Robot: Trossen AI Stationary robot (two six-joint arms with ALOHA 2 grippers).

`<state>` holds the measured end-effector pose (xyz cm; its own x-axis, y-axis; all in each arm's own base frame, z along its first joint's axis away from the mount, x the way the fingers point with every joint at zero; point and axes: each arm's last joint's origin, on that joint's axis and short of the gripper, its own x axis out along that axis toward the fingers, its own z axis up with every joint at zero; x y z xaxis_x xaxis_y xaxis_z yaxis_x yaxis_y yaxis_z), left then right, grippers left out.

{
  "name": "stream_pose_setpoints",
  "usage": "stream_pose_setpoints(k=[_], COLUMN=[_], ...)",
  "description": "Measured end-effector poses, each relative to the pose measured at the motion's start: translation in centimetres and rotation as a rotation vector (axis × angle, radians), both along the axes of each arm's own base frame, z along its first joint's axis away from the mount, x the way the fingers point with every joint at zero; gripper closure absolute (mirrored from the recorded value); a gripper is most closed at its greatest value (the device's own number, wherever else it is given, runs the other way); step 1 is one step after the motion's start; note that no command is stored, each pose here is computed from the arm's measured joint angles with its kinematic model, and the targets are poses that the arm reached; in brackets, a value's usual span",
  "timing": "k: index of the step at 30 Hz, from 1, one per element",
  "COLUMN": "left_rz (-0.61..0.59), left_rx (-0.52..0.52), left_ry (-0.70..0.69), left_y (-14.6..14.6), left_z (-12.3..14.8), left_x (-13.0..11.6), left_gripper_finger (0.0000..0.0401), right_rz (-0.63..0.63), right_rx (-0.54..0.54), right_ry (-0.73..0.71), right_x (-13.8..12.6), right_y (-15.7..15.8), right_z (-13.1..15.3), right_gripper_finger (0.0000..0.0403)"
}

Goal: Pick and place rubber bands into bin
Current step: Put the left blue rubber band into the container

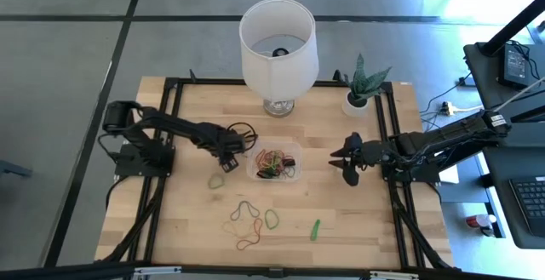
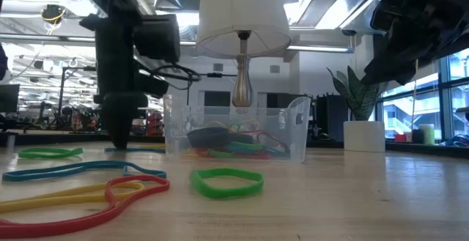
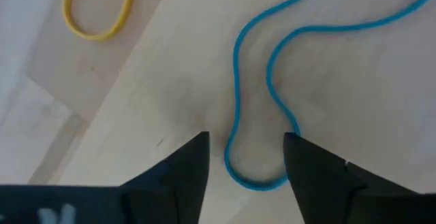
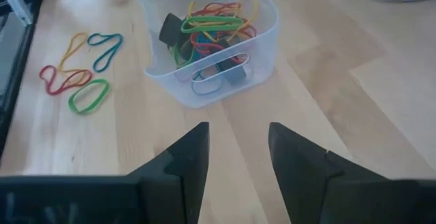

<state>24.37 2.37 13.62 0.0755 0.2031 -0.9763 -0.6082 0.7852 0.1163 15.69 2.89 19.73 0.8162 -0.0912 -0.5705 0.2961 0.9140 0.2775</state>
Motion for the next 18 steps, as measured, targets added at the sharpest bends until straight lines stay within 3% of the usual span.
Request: stream_pose_setpoints(k=[4, 6, 9, 13, 18], left_rz=[0.009, 0.013, 0.007, -0.010, 0.038], left_rx=[-0.021, -0.043, -0.073, -0.079, -0.077], left_ry=[0.047, 0.052, 0.041, 0.034, 0.064], left_y=[0.3, 0.4, 0.4, 0.4, -0.5], left_z=[-1.0, -1.1, -1.1, -0.5, 1.9], left_x=[0.2, 0.3, 0.3, 0.1, -0.2], left_gripper_finger=[0.0204, 0.0215, 0.0269, 0.0378, 0.0399], right_rz=[0.006, -0.002, -0.004, -0.004, -0.004], right_rx=[0.015, 0.027, 0.029, 0.029, 0.029], right_ry=[-0.002, -0.004, -0.004, -0.004, -0.004], right_x=[0.0, 0.0, 0.0, 0.0, 0.0], right_y=[0.0, 0.0, 0.0, 0.0, 0.0], right_z=[0.0, 0.0, 0.0, 0.0, 0.0], right_gripper_finger=[0.0247, 0.0247, 0.0247, 0.0247, 0.0247])
